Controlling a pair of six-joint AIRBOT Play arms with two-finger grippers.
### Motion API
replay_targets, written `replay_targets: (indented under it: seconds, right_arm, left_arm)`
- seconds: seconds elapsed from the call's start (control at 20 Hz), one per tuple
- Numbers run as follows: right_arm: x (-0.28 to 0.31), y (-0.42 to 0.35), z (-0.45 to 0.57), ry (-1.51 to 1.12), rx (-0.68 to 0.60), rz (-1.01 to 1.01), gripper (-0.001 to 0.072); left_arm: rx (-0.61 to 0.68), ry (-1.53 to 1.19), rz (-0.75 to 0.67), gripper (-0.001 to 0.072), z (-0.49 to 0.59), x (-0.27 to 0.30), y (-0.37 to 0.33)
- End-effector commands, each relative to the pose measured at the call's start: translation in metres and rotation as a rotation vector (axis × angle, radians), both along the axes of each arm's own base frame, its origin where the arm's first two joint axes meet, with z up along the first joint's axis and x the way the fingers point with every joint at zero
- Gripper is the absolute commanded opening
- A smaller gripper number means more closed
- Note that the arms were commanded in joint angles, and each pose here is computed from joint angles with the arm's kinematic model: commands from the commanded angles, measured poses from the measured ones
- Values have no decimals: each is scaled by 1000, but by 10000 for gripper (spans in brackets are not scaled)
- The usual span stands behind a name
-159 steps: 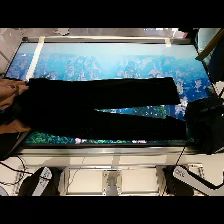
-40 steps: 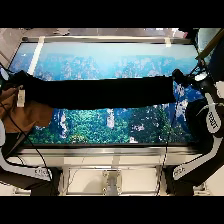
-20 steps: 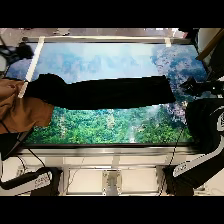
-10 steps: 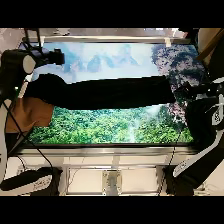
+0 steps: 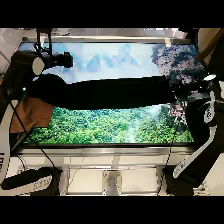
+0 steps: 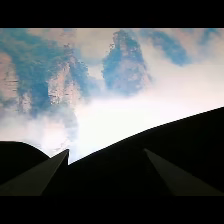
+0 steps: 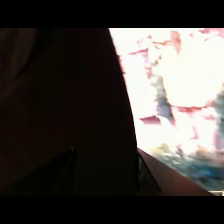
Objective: Fold the clothes and pants, and hang the long-sleeved shirts on hangers.
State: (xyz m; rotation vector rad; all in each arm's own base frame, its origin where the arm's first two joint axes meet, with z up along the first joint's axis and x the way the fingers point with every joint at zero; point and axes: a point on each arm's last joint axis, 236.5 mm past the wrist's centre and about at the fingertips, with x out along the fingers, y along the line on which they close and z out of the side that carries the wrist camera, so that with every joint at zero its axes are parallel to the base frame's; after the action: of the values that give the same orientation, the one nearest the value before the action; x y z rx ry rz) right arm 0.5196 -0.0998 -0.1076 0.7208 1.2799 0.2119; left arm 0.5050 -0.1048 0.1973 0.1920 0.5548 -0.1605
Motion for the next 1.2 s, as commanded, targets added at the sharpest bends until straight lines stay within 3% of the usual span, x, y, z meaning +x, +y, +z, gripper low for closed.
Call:
replay_targets:
  seconds: [0.0, 0.1, 0.15, 0.2, 0.3, 0.35, 0.55, 0.85, 1.0, 1.15]
  right_arm:
    - [-5, 21, 1, -2, 36, 81, 318]
    - [3, 33, 11, -45, 89, 89, 172]
    - [8, 40, 20, -73, 132, 78, 50]
    - [15, 48, 32, -107, 185, 69, 9]
    - [24, 62, 67, -181, 285, 78, 9]
    - [26, 67, 85, -210, 319, 103, 9]
    - [33, 101, 167, -325, 399, 201, 9]
    - [34, 203, 227, -440, 372, 341, 9]
    - [29, 270, 217, -431, 330, 424, 9]
    - [20, 341, 177, -408, 207, 511, 9]
  left_arm:
    - [1, 1, -4, 525, 0, 0, -2]
    - [0, 1, -4, 525, 0, 0, -2]
    - [1, 1, -7, 522, 0, -1, -4]
    - [1, 2, -11, 430, -1, -1, -6]
    - [5, 14, -31, 88, -8, 0, -16]
    - [7, 24, -45, 22, -14, 0, -24]
    - [12, 125, -142, 22, -76, 6, -83]
    - [-39, 301, -292, 22, -208, -7, -193]
    - [-49, 330, -280, 23, -221, -10, -198]
    - [-62, 265, -208, 23, -172, 7, -153]
